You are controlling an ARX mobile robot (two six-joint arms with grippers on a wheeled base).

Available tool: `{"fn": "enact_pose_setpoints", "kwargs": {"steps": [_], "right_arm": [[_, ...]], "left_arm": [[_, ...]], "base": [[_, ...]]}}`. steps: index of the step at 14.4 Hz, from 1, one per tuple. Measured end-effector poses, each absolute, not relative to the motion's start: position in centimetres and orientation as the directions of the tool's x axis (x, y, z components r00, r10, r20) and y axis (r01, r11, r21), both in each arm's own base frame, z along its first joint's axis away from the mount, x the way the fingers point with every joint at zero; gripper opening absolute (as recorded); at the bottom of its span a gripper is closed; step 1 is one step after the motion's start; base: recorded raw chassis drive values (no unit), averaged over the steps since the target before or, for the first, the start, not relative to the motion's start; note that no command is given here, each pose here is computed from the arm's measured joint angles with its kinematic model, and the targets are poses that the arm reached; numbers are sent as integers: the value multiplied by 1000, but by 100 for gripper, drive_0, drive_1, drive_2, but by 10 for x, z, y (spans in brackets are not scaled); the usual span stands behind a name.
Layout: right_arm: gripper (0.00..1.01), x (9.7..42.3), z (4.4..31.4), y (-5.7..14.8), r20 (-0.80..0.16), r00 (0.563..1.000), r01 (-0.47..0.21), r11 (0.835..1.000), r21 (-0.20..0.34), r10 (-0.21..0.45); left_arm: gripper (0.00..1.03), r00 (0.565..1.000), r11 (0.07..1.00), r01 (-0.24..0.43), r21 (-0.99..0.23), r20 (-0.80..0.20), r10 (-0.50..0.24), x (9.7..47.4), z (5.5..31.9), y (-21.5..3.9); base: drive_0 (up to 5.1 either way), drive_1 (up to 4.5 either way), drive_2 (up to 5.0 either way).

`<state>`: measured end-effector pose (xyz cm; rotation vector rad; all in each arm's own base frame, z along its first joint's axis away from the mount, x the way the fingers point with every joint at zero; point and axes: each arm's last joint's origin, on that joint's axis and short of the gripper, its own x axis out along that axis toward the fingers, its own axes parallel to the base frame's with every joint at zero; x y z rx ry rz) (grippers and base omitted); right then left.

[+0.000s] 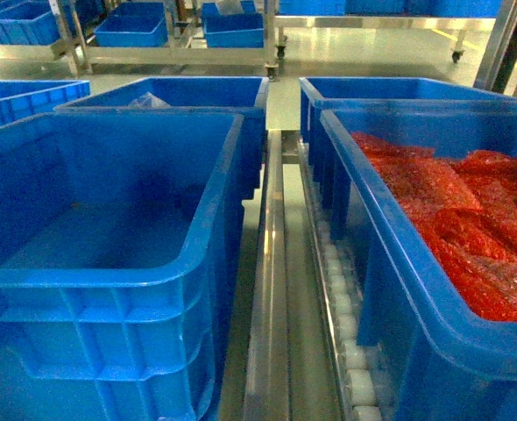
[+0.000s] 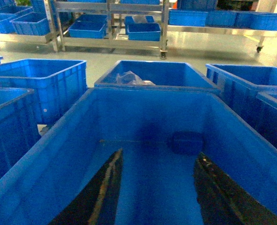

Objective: Pick blue part to blue bin on bottom shelf

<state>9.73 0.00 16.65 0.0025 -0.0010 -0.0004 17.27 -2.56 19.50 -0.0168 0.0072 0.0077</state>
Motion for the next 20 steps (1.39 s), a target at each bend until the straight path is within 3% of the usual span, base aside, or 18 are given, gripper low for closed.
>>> {"fn": "enact_pose_setpoints", "kwargs": {"steps": [3,4,5,6,8,9,20], "right_arm": [[98,97,167,0,1,1000,0,1000,2,0],[98,97,167,0,1,1000,0,1000,2,0],[98,97,167,0,1,1000,0,1000,2,0],[98,97,167,0,1,1000,2,1000,2,-2],[98,97,167,0,1,1000,0,1000,2,0],[98,97,167,0,1,1000,1,1000,3,-1],[98,97,167,0,1,1000,0,1000,2,0]], "left_arm": [[8,1000,1000,-4,-16,-11,4,156,185,-16],[2,1000,1000,-4,-16,-8,3,148,181,-12],[2,1000,1000,16,-16,-13,-16,144,178,-7],[2,1000,1000,-14,-15,-13,13,139,176,1],[2,1000,1000,3,-14,26,-2,132,172,0],[2,1000,1000,2,-14,-7,-2,130,167,0],[2,1000,1000,2,-14,12,-2,109,170,0]], "base": [[0,0,0],[0,0,0],[0,0,0],[0,0,0],[0,0,0],[0,0,0],[0,0,0]]}}
